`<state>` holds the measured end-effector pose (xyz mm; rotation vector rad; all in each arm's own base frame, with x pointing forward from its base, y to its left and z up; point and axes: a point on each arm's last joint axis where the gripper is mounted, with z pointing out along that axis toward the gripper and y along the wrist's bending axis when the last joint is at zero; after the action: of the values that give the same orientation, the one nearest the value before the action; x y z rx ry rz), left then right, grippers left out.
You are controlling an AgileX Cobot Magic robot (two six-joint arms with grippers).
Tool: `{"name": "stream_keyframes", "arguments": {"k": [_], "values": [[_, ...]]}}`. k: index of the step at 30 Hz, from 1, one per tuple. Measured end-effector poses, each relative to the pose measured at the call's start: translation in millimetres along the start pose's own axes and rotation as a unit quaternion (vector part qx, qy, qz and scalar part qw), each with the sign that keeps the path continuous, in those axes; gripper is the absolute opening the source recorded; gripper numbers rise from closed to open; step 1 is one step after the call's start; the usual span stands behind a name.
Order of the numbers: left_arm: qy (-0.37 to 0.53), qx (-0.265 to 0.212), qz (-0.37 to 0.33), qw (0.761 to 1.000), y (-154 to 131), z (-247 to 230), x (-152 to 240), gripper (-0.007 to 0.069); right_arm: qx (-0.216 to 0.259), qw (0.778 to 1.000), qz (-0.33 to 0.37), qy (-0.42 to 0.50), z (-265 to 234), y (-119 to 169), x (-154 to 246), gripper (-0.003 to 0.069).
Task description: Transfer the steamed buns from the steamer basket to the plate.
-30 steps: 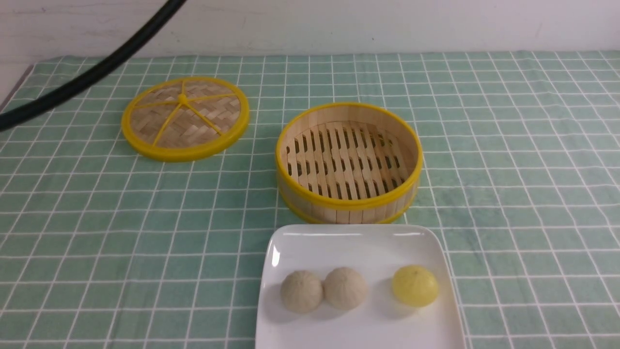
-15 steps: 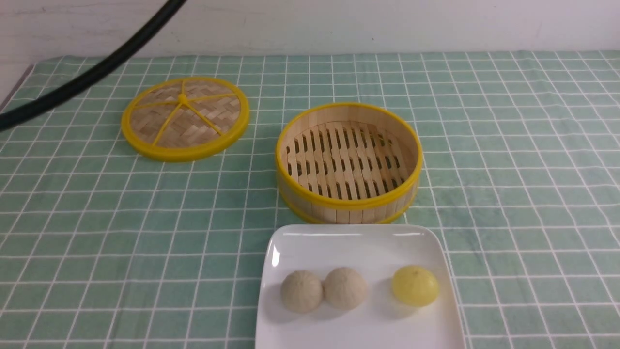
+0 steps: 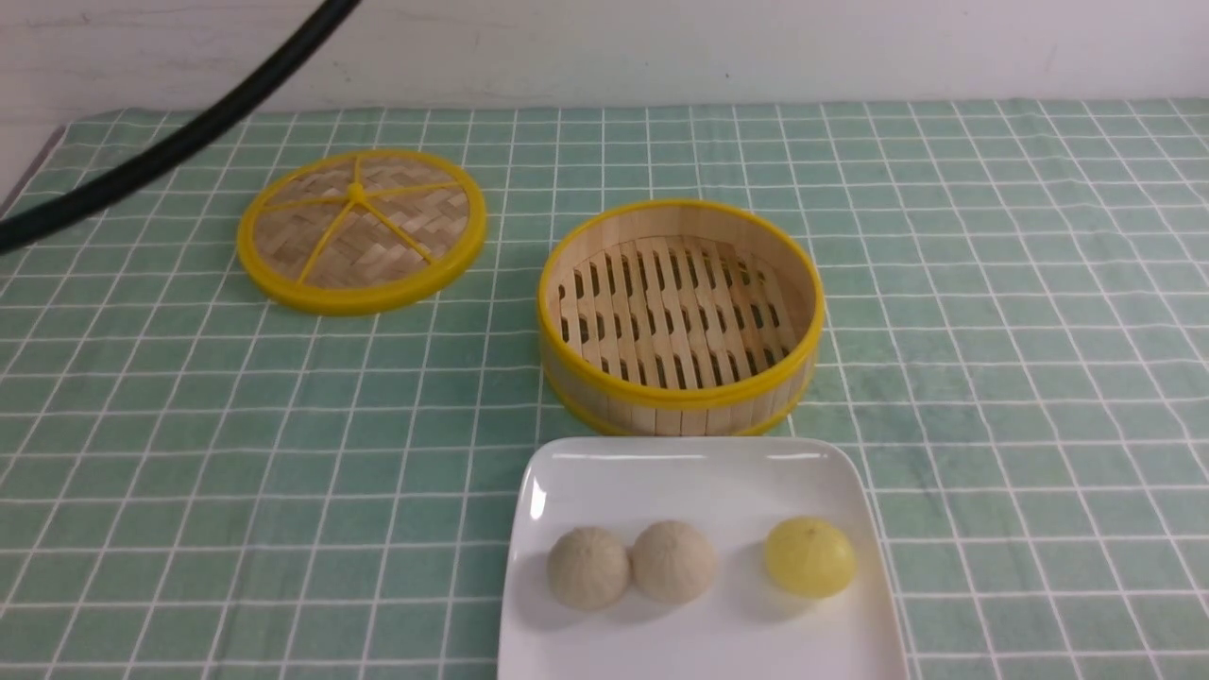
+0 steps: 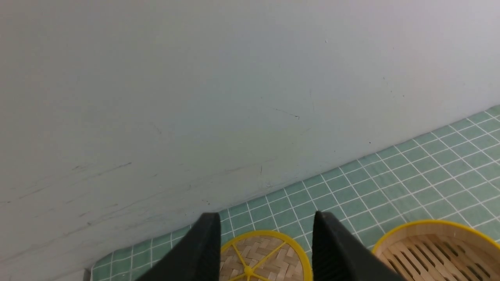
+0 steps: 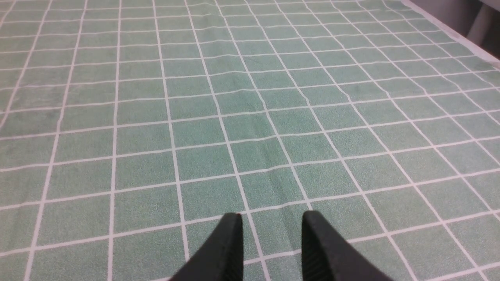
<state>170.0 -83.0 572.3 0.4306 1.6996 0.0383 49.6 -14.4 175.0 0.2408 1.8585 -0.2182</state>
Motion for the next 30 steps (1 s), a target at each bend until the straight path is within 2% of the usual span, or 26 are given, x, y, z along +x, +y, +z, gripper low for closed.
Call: {"name": "stream_keyframes", "arguments": {"k": [8,12,15,19,26,30], "values": [[0.022,-0.004,-0.041,0.999,-1.0,3.5,3.8,0.0347,0.0,1.0,0.0,0.0,0.0,0.0,0.0,0.0239],[0.128,-0.039,-0.091,0.987,-2.5,11.9,28.7,0.0347,0.0,1.0,0.0,0.0,0.0,0.0,0.0,0.0239],[0.165,-0.062,-0.116,0.978,-4.6,22.8,47.1,0.0347,0.0,1.0,0.0,0.0,0.0,0.0,0.0,0.0239],[0.238,-0.081,-0.116,0.961,-8.9,40.6,107.0,0.0347,0.0,1.0,0.0,0.0,0.0,0.0,0.0,0.0239],[0.173,-0.072,-0.114,0.976,-7.7,34.8,191.8,0.0347,0.0,1.0,0.0,0.0,0.0,0.0,0.0,0.0239],[0.153,-0.11,-0.163,0.968,-8.2,2.9,278.1,0.0347,0.0,1.0,0.0,0.0,0.0,0.0,0.0,0.0239]]}}
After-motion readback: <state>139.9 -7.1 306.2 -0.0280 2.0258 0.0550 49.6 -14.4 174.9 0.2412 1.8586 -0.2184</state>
